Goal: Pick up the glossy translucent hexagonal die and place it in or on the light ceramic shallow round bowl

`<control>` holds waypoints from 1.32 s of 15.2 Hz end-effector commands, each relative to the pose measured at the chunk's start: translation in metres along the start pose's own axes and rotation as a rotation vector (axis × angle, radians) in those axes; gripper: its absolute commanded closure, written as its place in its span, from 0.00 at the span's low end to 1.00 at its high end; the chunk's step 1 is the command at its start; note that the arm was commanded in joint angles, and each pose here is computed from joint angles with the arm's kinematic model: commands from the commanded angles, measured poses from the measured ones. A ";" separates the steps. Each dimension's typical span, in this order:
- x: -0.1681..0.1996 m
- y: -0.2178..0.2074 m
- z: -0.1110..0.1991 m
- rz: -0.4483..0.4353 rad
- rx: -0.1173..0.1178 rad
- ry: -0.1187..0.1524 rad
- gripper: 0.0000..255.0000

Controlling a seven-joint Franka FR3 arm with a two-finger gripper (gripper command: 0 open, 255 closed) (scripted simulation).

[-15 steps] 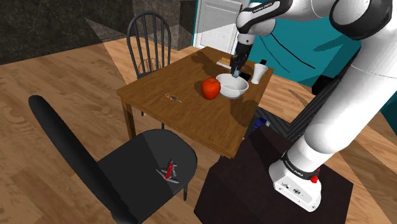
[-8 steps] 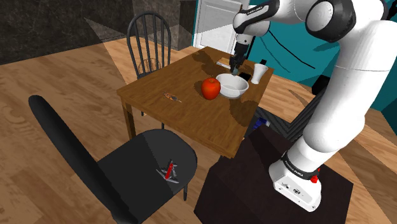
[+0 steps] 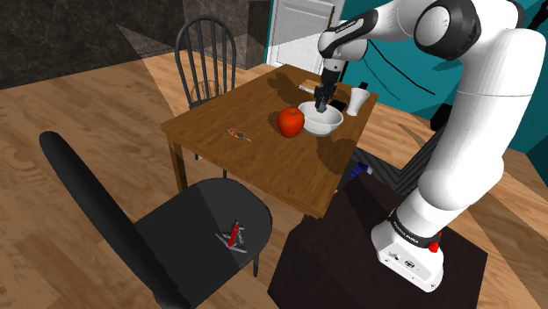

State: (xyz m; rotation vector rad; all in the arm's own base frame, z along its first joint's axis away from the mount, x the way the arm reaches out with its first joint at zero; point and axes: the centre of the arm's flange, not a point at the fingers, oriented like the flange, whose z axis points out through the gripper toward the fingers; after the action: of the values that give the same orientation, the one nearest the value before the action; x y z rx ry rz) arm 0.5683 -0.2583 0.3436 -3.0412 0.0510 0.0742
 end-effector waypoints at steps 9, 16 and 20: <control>0.001 0.001 0.012 0.000 0.000 0.000 1.00; 0.000 0.001 -0.001 0.000 0.000 0.000 0.00; 0.000 0.001 -0.038 0.000 0.000 0.000 0.00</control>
State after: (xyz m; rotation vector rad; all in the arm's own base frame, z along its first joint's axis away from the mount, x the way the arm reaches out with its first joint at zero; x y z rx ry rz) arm 0.5709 -0.2627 0.3760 -3.0418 0.0506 0.0717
